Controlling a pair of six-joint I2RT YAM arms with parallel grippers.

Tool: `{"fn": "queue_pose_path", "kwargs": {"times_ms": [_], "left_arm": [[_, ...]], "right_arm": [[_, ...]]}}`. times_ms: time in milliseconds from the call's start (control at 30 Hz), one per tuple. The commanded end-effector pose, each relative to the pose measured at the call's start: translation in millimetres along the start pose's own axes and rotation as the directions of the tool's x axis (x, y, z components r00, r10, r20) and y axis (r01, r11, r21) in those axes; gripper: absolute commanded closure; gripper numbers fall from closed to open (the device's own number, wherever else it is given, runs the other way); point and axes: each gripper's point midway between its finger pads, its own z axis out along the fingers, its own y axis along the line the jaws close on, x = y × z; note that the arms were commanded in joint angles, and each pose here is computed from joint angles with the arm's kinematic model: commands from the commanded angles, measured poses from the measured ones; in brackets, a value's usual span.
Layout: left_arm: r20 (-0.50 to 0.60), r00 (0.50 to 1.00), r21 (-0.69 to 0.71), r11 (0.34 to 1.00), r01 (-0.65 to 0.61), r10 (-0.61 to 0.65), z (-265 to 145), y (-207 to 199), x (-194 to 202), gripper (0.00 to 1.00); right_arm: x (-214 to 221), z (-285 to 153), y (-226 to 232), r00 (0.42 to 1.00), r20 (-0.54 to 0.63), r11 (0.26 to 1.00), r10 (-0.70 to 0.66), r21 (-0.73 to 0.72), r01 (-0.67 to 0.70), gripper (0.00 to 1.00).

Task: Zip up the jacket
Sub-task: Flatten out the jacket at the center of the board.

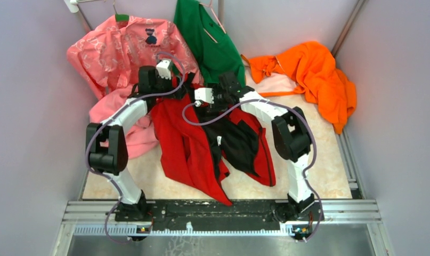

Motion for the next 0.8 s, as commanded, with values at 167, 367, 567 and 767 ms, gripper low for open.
{"fn": "queue_pose_path", "kwargs": {"times_ms": [167,367,567,767], "left_arm": [[-0.13,0.992,0.061,0.998,0.013,-0.005,7.7,2.6,37.7,0.33],[-0.119,0.991,0.183,0.98,0.083,-0.062,-28.6,-25.9,31.7,0.83],[-0.117,0.986,0.326,0.934,0.149,-0.117,-81.2,-71.1,39.7,0.87],[-0.144,0.98,0.411,0.893,0.183,-0.134,-118.2,-99.0,61.7,0.79]], "right_arm": [[8.9,10.8,-54.2,0.997,-0.059,0.979,0.049,0.198,-0.036,0.8],[-37.7,-68.7,-82.0,0.915,0.247,0.906,0.318,0.206,-0.37,1.0],[-49.2,-156.0,-57.7,0.768,0.431,0.827,0.473,0.084,-0.556,1.0],[-53.8,-204.7,-20.2,0.696,0.502,0.792,0.513,0.036,-0.609,1.0]]}}
